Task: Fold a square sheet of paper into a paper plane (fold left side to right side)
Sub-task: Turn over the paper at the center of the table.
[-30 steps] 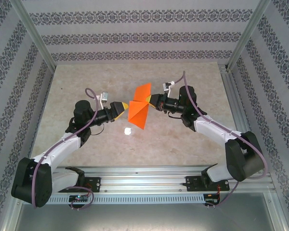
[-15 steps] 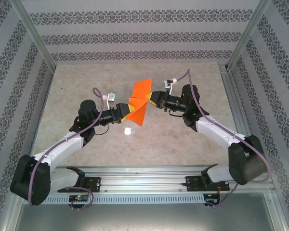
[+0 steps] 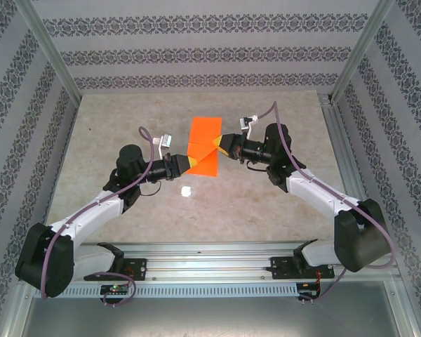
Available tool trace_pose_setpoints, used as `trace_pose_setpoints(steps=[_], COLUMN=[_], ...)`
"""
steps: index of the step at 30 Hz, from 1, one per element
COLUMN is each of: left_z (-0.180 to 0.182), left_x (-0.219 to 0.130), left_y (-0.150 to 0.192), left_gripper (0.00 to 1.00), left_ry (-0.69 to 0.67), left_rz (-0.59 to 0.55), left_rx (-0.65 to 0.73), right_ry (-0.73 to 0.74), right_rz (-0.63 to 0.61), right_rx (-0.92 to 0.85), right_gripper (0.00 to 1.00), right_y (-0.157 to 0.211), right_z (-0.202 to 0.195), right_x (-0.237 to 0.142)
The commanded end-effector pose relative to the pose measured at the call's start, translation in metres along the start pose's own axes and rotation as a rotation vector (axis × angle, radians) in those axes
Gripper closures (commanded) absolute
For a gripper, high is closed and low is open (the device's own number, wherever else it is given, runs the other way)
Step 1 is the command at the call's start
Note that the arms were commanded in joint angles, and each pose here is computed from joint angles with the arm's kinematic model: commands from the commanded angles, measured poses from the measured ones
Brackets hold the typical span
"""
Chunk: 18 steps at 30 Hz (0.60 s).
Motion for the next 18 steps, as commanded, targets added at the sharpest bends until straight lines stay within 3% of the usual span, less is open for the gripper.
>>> trace_pose_setpoints(steps=[1,5,10,12,14,18], left_z=[-0.002,0.013,0.032,0.038,0.042,0.041], left_x=[0.0,-0.007,-0.009,-0.008,-0.005,0.003], left_y=[-0.004,0.004,0.011,0.008,0.004,-0.009], left_gripper=[0.97,1.0,1.0,1.0,1.0,1.0], left_ry=[-0.046,-0.267,-0.619,-0.742,-0.866,-1.105], left_rz=[-0.005,0.048,0.216,0.271,0.332,0.419], left_rx=[0.077,0.228,0.557,0.693,0.836,1.121], right_ry=[0.027,0.186,0.524,0.545,0.522,0.443], right_rz=[-0.03,-0.068,-0.223,-0.275,-0.288,-0.273], right_rx=[-0.078,-0.095,-0.138,-0.097,-0.006,0.181], right_gripper=[0.92,0.74,0.51,0.47,0.37,0.34], right_y=[-0.005,-0.009,-0.025,-0.027,-0.024,-0.017], right_z=[0.01,-0.011,-0.027,-0.016,-0.003,0.019], right_x=[-0.011,-0.033,-0.101,-0.113,-0.116,-0.112])
Point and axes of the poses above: each hand's point on the last joint's axis, 136 mm out from that joint toward the fingers, its own x axis out along the fingers, its own z axis along the line the jaws close on, y = z × x, the point moved 1 cm from there along -x, back along the fingers, and after that the axes turned 6 degrees about x, right-handed, at the moved point
